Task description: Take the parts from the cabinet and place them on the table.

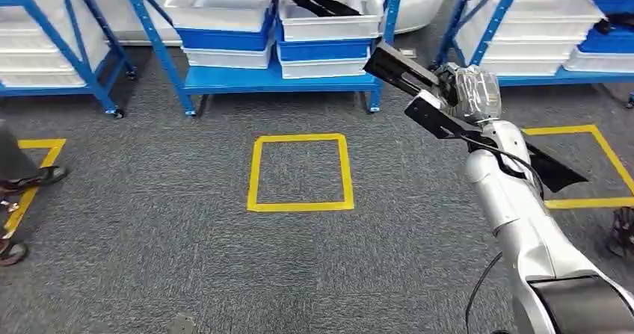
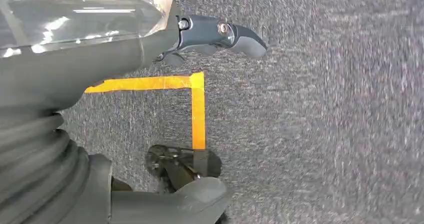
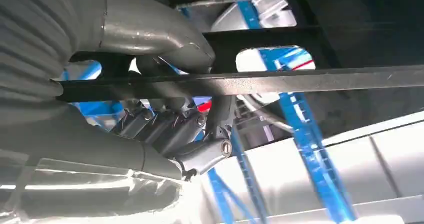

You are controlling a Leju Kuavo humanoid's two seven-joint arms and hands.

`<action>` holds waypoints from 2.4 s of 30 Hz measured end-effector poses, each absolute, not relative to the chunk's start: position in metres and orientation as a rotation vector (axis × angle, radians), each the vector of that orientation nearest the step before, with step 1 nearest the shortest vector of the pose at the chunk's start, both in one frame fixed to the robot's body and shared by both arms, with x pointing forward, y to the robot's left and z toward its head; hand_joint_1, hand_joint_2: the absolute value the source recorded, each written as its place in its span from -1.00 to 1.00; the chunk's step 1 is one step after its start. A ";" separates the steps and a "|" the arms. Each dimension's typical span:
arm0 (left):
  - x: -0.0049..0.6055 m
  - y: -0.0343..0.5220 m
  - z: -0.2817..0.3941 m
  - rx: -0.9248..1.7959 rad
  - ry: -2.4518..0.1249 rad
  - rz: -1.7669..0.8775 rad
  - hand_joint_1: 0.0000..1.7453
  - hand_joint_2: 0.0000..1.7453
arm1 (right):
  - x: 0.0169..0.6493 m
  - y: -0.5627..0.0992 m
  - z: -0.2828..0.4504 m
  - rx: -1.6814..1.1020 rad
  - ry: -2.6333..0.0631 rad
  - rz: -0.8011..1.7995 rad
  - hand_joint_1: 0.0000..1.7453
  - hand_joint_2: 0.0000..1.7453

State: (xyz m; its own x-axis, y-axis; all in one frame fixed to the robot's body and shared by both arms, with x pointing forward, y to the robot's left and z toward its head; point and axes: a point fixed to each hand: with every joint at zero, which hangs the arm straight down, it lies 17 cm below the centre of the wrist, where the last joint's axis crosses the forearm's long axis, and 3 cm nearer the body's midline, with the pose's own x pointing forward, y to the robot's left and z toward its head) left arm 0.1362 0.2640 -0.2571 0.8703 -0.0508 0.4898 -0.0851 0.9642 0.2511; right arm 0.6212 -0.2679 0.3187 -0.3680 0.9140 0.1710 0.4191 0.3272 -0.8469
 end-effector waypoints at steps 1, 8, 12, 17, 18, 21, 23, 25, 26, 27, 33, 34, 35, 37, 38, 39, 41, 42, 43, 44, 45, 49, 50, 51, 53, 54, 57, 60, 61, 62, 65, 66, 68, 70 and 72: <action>0.136 0.264 -0.257 0.271 -0.516 0.018 -1.00 1.00 | 0.621 -0.268 0.317 -1.170 -1.929 0.957 0.98 1.00; 0.136 0.265 -0.257 0.272 -0.516 0.018 -1.00 1.00 | 0.623 -0.270 0.323 -1.186 -1.928 0.954 0.98 1.00; 0.140 0.261 -0.256 0.262 -0.523 0.019 -1.00 1.00 | 0.623 -0.276 0.322 -1.200 -1.915 0.957 0.98 1.00; 0.140 0.258 -0.256 0.255 -0.528 0.010 -1.00 1.00 | 0.624 -0.284 0.326 -1.217 -1.899 0.945 0.98 1.00; 0.140 0.258 -0.256 0.255 -0.532 0.008 -1.00 1.00 | 0.625 -0.285 0.324 -1.217 -1.892 0.954 0.98 1.00; 0.145 0.257 -0.254 0.252 -0.549 -0.003 -1.00 1.00 | 0.625 -0.292 0.332 -1.241 -1.891 0.946 0.98 1.00; 0.148 0.258 -0.253 0.252 -0.555 -0.010 -1.00 1.00 | 0.625 -0.294 0.341 -1.254 -1.902 0.937 0.98 1.00; 0.151 0.261 -0.253 0.255 -0.560 -0.013 -1.00 1.00 | 0.625 -0.303 0.338 -1.259 -1.885 0.938 0.98 1.00; 0.154 0.261 -0.252 0.255 -0.564 -0.013 -1.00 1.00 | 0.625 -0.307 0.338 -1.266 -1.877 0.939 0.98 1.00; 0.157 0.261 -0.251 0.253 -0.569 -0.014 -1.00 1.00 | 0.625 -0.310 0.338 -1.273 -1.873 0.943 0.98 1.00; 0.157 0.253 -0.251 0.239 -0.576 -0.025 -1.00 1.00 | 0.627 -0.313 0.342 -1.312 -1.851 0.958 0.98 1.00; 0.157 0.252 -0.251 0.238 -0.574 -0.025 -1.00 1.00 | 0.627 -0.314 0.342 -1.314 -1.848 0.958 0.98 1.00; 0.157 0.251 -0.251 0.237 -0.575 -0.023 -1.00 1.00 | 0.627 -0.315 0.343 -1.317 -1.848 0.957 0.98 1.00; 0.157 0.250 -0.251 0.235 -0.574 -0.023 -1.00 1.00 | 0.628 -0.314 0.346 -1.322 -1.848 0.954 0.98 1.00; 0.156 0.249 -0.251 0.234 -0.573 -0.023 -1.00 1.00 | 0.628 -0.315 0.348 -1.326 -1.849 0.951 0.98 1.00; 0.155 0.249 -0.251 0.233 -0.572 -0.025 -1.00 1.00 | 0.628 -0.315 0.349 -1.329 -1.849 0.950 0.98 1.00; 0.156 0.249 -0.251 0.233 -0.573 -0.026 -1.00 1.00 | 0.629 -0.318 0.347 -1.332 -1.842 0.951 0.98 1.00; 0.157 0.246 -0.250 0.228 -0.575 -0.025 -1.00 1.00 | 0.628 -0.321 0.347 -1.337 -1.838 0.953 0.98 1.00; 0.159 0.245 -0.250 0.228 -0.578 -0.025 -1.00 1.00 | 0.629 -0.323 0.348 -1.341 -1.837 0.951 0.98 1.00; 0.158 0.245 -0.250 0.227 -0.578 -0.025 -1.00 1.00 | 0.629 -0.322 0.350 -1.342 -1.840 0.949 0.98 1.00; 0.157 0.243 -0.250 0.224 -0.576 -0.025 -1.00 1.00 | 0.629 -0.321 0.351 -1.342 -1.843 0.947 0.98 1.00; 0.155 0.243 -0.251 0.225 -0.570 -0.025 -1.00 1.00 | 0.629 -0.322 0.343 -1.334 -1.828 0.954 0.98 1.00; 0.154 0.243 -0.251 0.229 -0.563 -0.025 -1.00 1.00 | 0.629 -0.322 0.344 -1.338 -1.827 0.955 0.98 1.00; 0.154 0.243 -0.252 0.231 -0.559 -0.025 -1.00 1.00 | 0.630 -0.323 0.344 -1.341 -1.826 0.956 0.98 1.00; 0.153 0.244 -0.252 0.234 -0.556 -0.027 -1.00 1.00 | 0.630 -0.323 0.347 -1.351 -1.825 0.952 0.98 1.00; 0.153 0.245 -0.252 0.236 -0.557 -0.030 -1.00 1.00 | 0.630 -0.324 0.346 -1.354 -1.822 0.951 0.98 1.00; 0.155 0.245 -0.251 0.236 -0.563 -0.031 -1.00 1.00 | 0.629 -0.332 0.345 -1.371 -1.809 0.950 0.98 1.00; 0.156 0.242 -0.251 0.226 -0.567 -0.044 -1.00 1.00 | 0.630 -0.334 0.346 -1.381 -1.797 0.944 0.98 1.00; 0.154 0.241 -0.251 0.224 -0.565 -0.051 -1.00 1.00 | 0.630 -0.334 0.345 -1.380 -1.794 0.943 0.98 1.00; 0.154 0.240 -0.251 0.222 -0.565 -0.057 -1.00 1.00 | 0.630 -0.334 0.343 -1.379 -1.791 0.944 0.98 1.00; 0.154 0.239 -0.251 0.219 -0.568 -0.067 -1.00 1.00 | 0.628 -0.341 0.337 -1.379 -1.776 0.934 0.98 1.00; 0.154 0.239 -0.251 0.220 -0.568 -0.069 -1.00 1.00 | 0.628 -0.344 0.339 -1.383 -1.775 0.926 0.98 1.00; 0.154 0.241 -0.251 0.224 -0.568 -0.069 -1.00 1.00 | 0.627 -0.347 0.342 -1.389 -1.775 0.915 0.98 1.00; 0.153 0.241 -0.252 0.223 -0.567 -0.071 -1.00 1.00 | 0.627 -0.352 0.344 -1.396 -1.773 0.906 0.98 1.00; 0.154 0.241 -0.251 0.223 -0.570 -0.073 -1.00 1.00 | 0.626 -0.358 0.342 -1.408 -1.757 0.908 0.98 1.00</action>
